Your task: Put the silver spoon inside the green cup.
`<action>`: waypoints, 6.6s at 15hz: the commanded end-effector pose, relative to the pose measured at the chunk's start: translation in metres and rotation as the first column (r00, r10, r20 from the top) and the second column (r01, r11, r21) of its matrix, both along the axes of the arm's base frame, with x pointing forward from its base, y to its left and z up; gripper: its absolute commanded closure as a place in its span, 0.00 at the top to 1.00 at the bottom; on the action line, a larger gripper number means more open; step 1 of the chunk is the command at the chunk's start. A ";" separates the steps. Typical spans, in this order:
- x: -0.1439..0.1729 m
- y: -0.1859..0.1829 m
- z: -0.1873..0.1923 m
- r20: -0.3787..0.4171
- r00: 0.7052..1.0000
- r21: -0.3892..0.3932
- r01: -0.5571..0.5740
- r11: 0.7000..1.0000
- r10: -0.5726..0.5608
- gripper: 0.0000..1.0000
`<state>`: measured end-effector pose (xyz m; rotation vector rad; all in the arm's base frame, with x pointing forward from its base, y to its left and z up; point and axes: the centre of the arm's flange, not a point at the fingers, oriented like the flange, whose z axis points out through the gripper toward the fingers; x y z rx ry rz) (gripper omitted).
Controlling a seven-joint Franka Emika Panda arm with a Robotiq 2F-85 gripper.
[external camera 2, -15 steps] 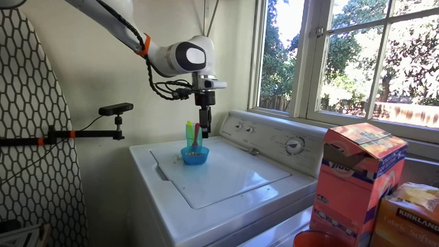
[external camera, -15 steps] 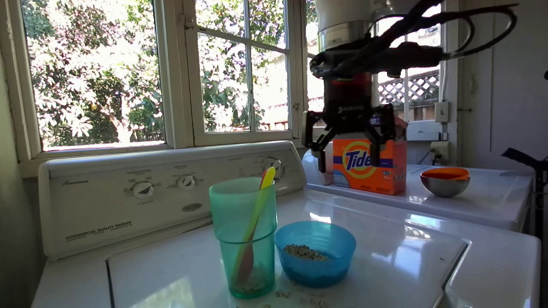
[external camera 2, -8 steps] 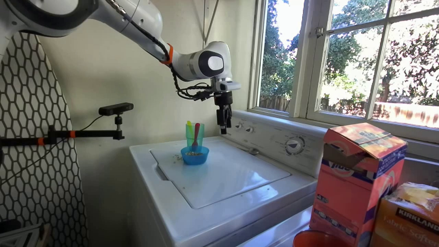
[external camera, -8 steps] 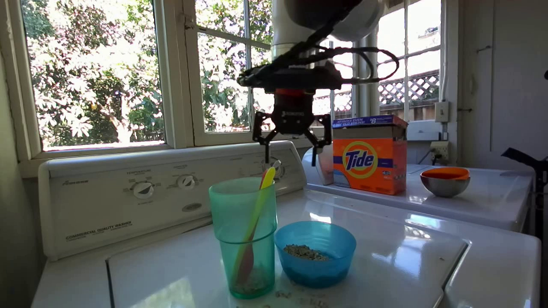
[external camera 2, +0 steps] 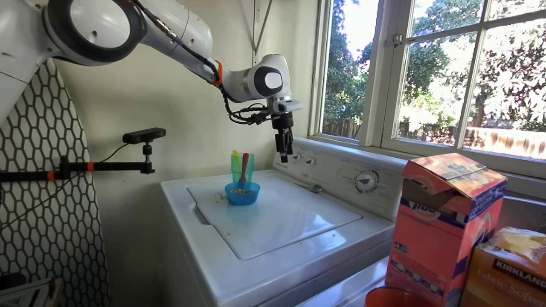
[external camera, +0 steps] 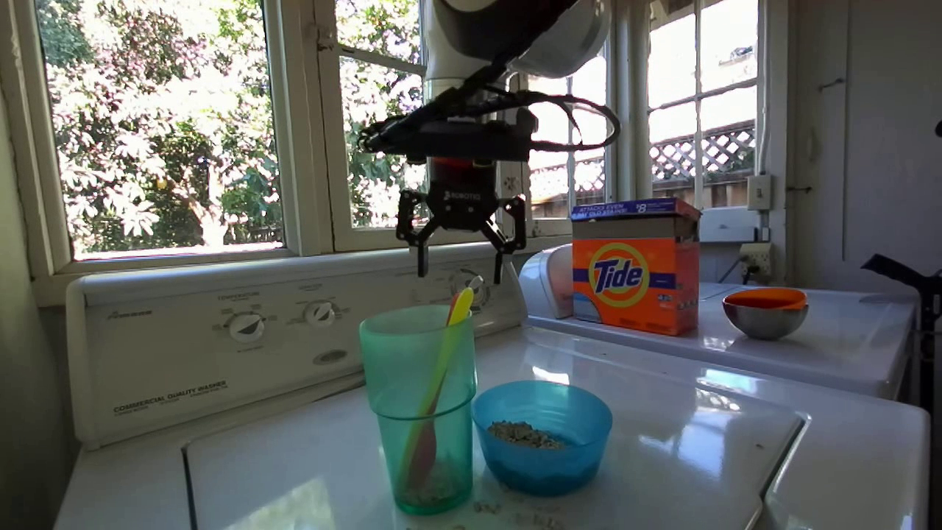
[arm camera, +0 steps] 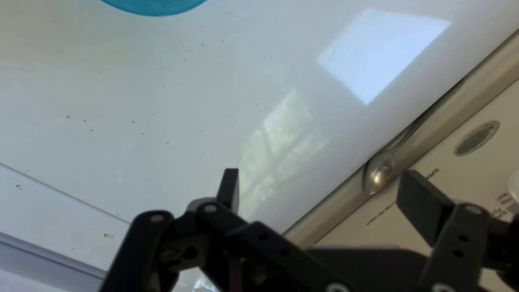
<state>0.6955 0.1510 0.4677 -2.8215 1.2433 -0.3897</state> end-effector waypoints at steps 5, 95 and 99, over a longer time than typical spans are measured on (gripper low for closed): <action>0.039 0.008 -0.036 0.145 0.989 0.073 0.031 0.997 -0.042 1.00; 0.135 0.008 -0.143 0.083 0.993 0.072 0.078 0.994 -0.084 1.00; 0.143 0.003 -0.156 0.091 0.990 0.064 0.103 0.993 -0.109 1.00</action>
